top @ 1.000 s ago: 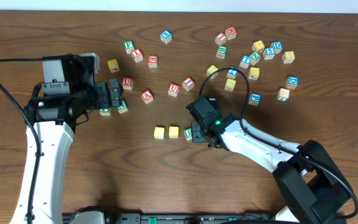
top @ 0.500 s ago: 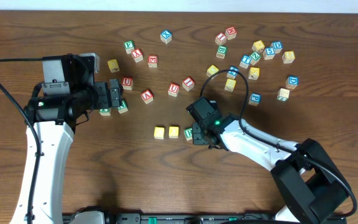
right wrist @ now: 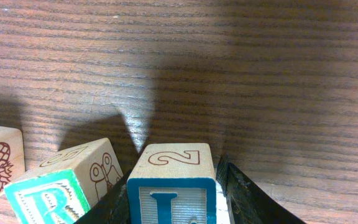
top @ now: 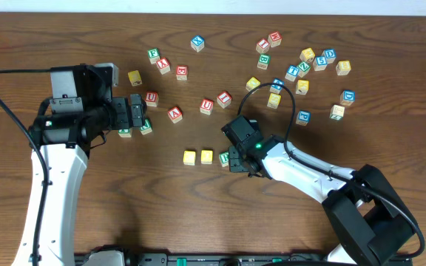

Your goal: Spell out CORL

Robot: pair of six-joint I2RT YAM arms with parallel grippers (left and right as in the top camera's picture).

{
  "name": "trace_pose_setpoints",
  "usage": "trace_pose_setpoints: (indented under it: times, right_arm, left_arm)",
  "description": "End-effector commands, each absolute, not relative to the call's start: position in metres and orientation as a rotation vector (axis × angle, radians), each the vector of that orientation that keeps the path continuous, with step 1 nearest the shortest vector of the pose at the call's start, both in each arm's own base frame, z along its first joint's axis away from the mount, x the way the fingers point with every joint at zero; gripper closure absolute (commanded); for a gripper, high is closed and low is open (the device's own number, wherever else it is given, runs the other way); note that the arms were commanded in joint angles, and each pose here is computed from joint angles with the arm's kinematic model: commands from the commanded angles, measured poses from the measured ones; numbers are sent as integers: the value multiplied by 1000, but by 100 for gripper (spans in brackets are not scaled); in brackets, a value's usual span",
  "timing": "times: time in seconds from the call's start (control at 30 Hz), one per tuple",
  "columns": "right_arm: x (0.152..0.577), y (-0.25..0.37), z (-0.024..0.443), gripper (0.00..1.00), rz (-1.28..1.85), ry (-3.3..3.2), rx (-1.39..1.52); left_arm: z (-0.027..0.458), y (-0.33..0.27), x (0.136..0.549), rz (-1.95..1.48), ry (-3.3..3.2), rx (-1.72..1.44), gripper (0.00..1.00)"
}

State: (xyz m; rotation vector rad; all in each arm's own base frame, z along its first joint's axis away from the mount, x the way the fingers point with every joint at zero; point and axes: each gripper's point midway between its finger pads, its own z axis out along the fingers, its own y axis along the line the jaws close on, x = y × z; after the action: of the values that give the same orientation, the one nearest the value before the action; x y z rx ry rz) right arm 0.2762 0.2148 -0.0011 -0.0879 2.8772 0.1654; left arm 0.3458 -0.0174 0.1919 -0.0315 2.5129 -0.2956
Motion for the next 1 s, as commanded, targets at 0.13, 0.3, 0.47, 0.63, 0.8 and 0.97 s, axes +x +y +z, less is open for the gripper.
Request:
trace_pose_setpoints:
  times: [0.13, 0.3, 0.47, 0.63, 0.8, 0.97]
  right_arm:
    - [272, 214, -7, 61, 131, 2916, -96]
    - [282, 212, 7, 62, 70, 2896, -93]
    - [292, 218, 20, 62, 72, 2872, -121]
    - [300, 224, 32, 62, 84, 2850, -139]
    - [305, 218, 41, 63, 21, 2834, -129]
    - [313, 208, 58, 66, -84, 2808, -117]
  left_arm:
    - [200, -15, 349, -279, 2492, -15, 0]
    - [200, -15, 349, -279, 2492, -15, 0]
    - [200, -15, 349, -279, 2492, -15, 0]
    - [200, -15, 349, -279, 2492, -15, 0]
    - [200, -15, 349, -279, 2492, -15, 0]
    - [200, -15, 349, -279, 2492, -15, 0]
